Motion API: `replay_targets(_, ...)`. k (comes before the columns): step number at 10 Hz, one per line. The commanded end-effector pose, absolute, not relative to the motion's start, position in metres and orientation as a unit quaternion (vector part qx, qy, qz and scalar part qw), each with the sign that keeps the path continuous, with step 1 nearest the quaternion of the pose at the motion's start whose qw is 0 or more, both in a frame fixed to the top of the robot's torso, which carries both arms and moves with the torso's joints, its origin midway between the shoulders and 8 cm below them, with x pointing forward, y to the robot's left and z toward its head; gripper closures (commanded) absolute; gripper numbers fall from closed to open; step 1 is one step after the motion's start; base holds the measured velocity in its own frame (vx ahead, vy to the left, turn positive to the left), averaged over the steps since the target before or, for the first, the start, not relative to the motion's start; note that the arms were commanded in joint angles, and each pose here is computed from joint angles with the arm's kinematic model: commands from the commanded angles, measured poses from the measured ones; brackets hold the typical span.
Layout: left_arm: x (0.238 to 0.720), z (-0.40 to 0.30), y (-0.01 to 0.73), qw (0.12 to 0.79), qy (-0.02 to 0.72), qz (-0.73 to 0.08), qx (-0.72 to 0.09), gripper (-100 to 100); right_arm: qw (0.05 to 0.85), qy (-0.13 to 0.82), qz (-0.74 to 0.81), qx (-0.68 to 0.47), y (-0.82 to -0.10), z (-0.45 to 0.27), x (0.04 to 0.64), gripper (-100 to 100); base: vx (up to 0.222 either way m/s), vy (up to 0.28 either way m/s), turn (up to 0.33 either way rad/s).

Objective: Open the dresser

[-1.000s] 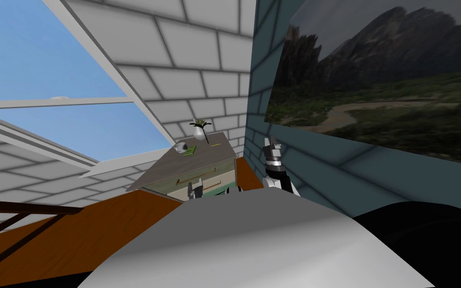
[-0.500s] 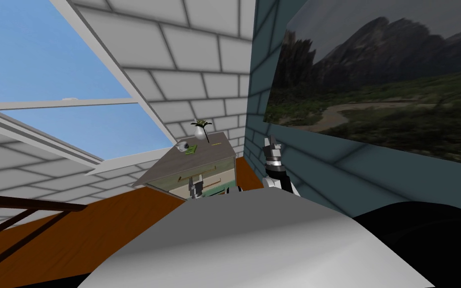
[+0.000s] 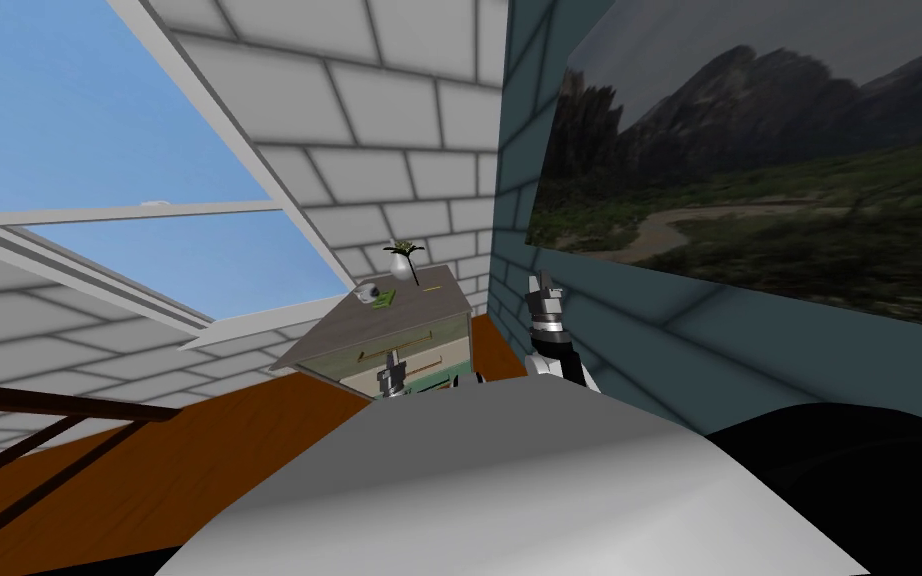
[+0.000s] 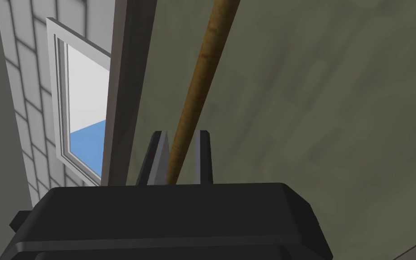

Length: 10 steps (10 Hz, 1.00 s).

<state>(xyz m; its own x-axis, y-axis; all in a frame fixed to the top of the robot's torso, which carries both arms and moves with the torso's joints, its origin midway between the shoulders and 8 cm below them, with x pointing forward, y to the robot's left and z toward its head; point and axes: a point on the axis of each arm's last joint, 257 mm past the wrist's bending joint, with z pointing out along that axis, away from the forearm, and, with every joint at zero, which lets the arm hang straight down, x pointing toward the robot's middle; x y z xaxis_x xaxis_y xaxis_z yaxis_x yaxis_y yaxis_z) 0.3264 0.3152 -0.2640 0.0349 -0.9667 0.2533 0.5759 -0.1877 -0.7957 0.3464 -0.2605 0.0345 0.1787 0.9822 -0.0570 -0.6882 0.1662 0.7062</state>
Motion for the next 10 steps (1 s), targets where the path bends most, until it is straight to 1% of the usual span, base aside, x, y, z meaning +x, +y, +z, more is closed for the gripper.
replay_targets(1, 0.305, -0.274, 0.312, 0.591, 0.238, -0.651, -0.413, 100, 0.716, 0.265, 0.583, 0.277, -0.261, 0.034, 0.346, 0, 0.049, 0.010, -0.031)
replay_targets(4, 0.281, -0.282, 0.308, 0.593, 0.237, -0.649, -0.414, 100, 0.716, 0.265, 0.583, 0.277, -0.261, 0.034, 0.346, 0, 0.052, 0.018, -0.017)
replay_targets(5, 0.287, -0.282, 0.309, 0.592, 0.238, -0.649, -0.414, 100, 0.716, 0.265, 0.583, 0.277, -0.261, 0.034, 0.346, 0, 0.014, 0.002, 0.002)
replay_targets(6, 0.286, -0.279, 0.320, 0.596, 0.253, -0.647, -0.402, -100, 0.716, 0.265, 0.583, 0.277, -0.260, 0.034, 0.346, 0, 0.000, 0.000, 0.000)
replay_targets(10, 0.290, -0.272, 0.344, 0.604, 0.288, -0.639, -0.378, -100, 0.716, 0.265, 0.583, 0.277, -0.260, 0.035, 0.346, 0, -0.007, -0.008, 0.002)
